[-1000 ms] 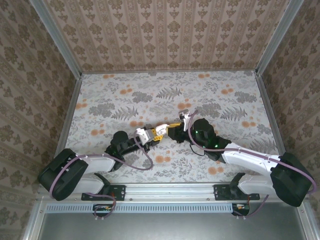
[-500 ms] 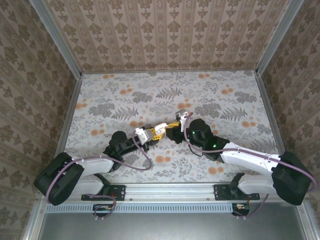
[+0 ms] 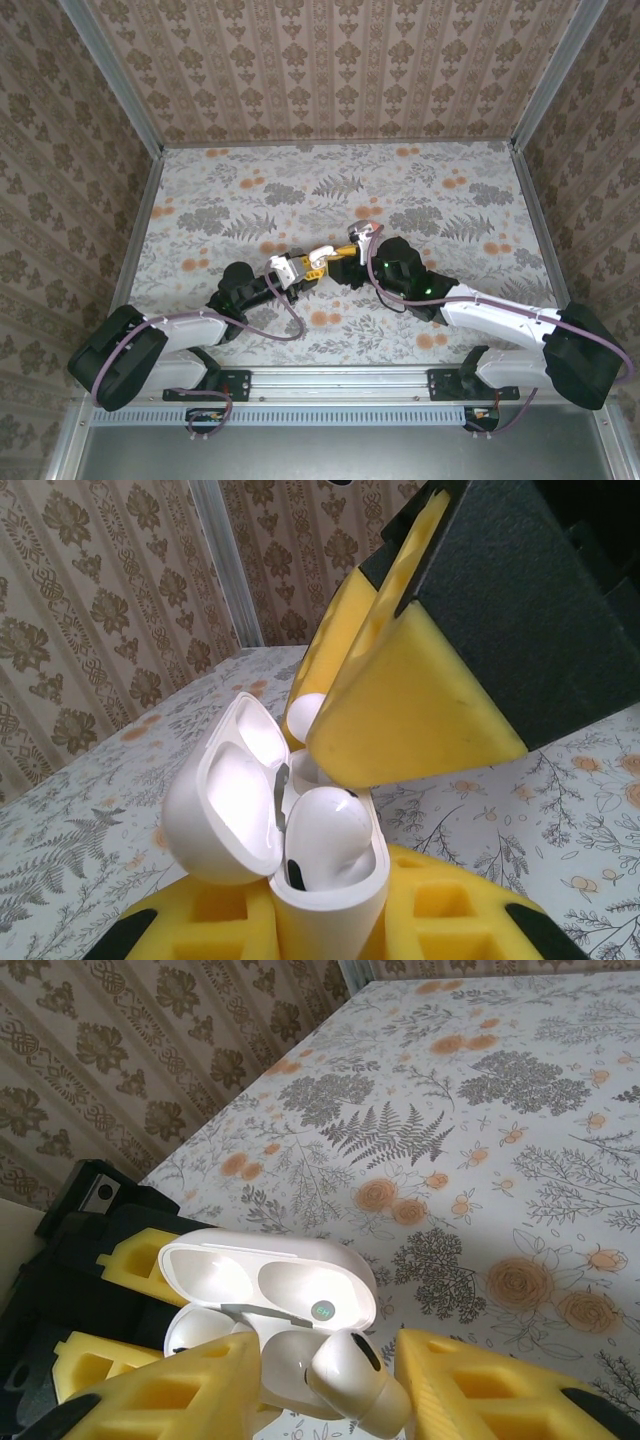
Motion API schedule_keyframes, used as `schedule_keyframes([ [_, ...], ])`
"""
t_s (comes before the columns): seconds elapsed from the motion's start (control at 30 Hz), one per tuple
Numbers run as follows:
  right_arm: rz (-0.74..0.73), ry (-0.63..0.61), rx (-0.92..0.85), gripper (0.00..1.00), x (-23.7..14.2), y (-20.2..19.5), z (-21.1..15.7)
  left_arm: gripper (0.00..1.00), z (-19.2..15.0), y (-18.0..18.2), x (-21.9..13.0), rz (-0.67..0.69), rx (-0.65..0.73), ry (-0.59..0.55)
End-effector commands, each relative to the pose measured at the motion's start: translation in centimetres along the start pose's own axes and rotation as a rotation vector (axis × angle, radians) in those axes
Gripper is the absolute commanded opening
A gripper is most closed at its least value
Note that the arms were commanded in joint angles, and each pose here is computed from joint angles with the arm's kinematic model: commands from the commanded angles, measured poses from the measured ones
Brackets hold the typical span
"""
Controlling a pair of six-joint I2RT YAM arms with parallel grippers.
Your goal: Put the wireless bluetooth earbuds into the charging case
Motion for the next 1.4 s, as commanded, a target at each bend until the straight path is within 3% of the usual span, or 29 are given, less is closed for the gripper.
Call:
schedule_keyframes([
  [0.0,0.050,-0.019,0.014,0.44,-0.2,1.3,1.2,0.05,1.5,0.6,0.2,0.014,0.023,-0.040],
  [0.37,0.107,-0.070,0.053,0.53,-1.5,2.2,3.0,0.05,1.4,0.6,0.2,0.010,0.016,-0.037],
  [0.7,0.124,-0.107,0.063,0.56,-3.0,1.7,4.6,0.05,1.7,0.5,0.3,0.001,0.002,-0.048],
  [1.07,0.110,-0.030,0.119,0.54,-3.4,-0.3,4.3,0.05,1.4,1.0,0.4,0.023,-0.022,-0.045],
  [1.37,0.096,-0.028,-0.212,0.53,-5.5,-2.0,3.0,0.05,1.9,1.1,0.2,0.021,-0.037,-0.064],
])
Point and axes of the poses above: each hand's point on the last joint's axis, 136 mm out from that joint toward the fingers, its own x axis out along the fingers, its own y axis along the line the jaws close on, z = x × y, the point moved 3 cm from there along -x, back along the fingers, and after that the axes turned 14 degrees about x, right-handed, at the moved point
